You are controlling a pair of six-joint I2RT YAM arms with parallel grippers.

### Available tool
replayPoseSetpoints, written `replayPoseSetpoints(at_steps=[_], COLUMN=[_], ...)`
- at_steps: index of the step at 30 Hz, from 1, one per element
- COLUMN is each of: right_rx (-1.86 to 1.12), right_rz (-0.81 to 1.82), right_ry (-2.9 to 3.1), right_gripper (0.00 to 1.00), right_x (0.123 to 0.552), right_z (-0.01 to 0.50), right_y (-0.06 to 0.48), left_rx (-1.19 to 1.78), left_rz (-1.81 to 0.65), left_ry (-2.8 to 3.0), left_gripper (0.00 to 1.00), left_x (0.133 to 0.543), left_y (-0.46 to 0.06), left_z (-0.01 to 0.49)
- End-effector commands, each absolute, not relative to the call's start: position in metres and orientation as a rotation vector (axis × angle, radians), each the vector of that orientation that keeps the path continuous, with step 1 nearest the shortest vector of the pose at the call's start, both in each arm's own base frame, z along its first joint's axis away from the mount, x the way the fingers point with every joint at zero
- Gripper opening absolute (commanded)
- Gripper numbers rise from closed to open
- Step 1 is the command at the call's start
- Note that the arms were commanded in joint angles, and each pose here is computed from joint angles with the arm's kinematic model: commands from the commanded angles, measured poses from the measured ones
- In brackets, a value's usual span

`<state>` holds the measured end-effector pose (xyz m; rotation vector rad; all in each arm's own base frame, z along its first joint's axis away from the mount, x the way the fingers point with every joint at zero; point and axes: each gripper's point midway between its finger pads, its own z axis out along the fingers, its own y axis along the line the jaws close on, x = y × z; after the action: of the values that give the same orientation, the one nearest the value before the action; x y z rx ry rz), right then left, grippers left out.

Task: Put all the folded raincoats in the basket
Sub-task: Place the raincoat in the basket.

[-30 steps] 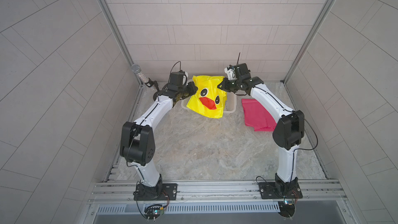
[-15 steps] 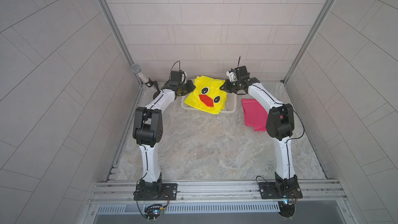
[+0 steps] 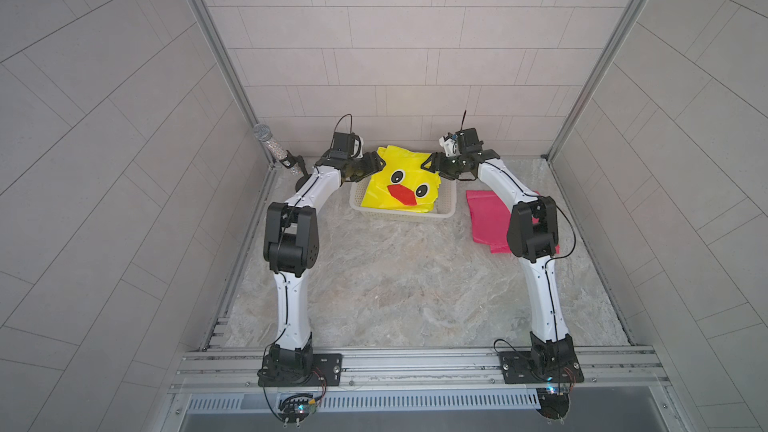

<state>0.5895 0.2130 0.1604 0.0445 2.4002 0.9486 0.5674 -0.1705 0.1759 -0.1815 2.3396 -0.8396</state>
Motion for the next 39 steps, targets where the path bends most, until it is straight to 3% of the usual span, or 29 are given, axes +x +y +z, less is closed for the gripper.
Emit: replayPoseSetpoints(at_steps=[1,2,8,14,18,24,31,39], right_rx=[0.013,0.011,0.014,-0.012,0.007,0.040,0.052,0.084], right_rz=[0.918,0.898,0.705,0.597,0.677,0.692,0.661,0.633], right_ry=[2.312,2.304,2.300,2.281,2.252,2.233,2.280,2.379], right_gripper=[0.72,0.72,0.68,0.54,0.45,0.40,0.39,0.38], right_x=[0.582,0.579,0.548,0.524,0.535,0.569,0.589,0.588], right_z=[0.222,0.232,0.278,0.283,0.273,0.240,0.186,0.119], right_y=[0.202,0.199,0.174,0.186,0.207,0.222,0.224,0.215], left_rx=[-0.123,-0.119,-0.100,-0.080,-0.091,-0.087,-0.115,-0.108], left_rz=[-0.759,-0.729,-0.602,-0.901,-1.017,-1.015,-0.995,-0.946], left_ry=[2.343,2.337,2.228,2.127,2.097,2.125,2.199,2.351], left_gripper=[0.95,1.00,1.00,1.00,0.99,0.94,0.92,0.90], left_x=[0.557,0.554,0.537,0.550,0.573,0.602,0.621,0.613], left_y=[-0.161,-0.156,-0.135,-0.174,-0.201,-0.225,-0.229,-0.228], left_z=[0.209,0.219,0.286,0.298,0.282,0.251,0.197,0.134])
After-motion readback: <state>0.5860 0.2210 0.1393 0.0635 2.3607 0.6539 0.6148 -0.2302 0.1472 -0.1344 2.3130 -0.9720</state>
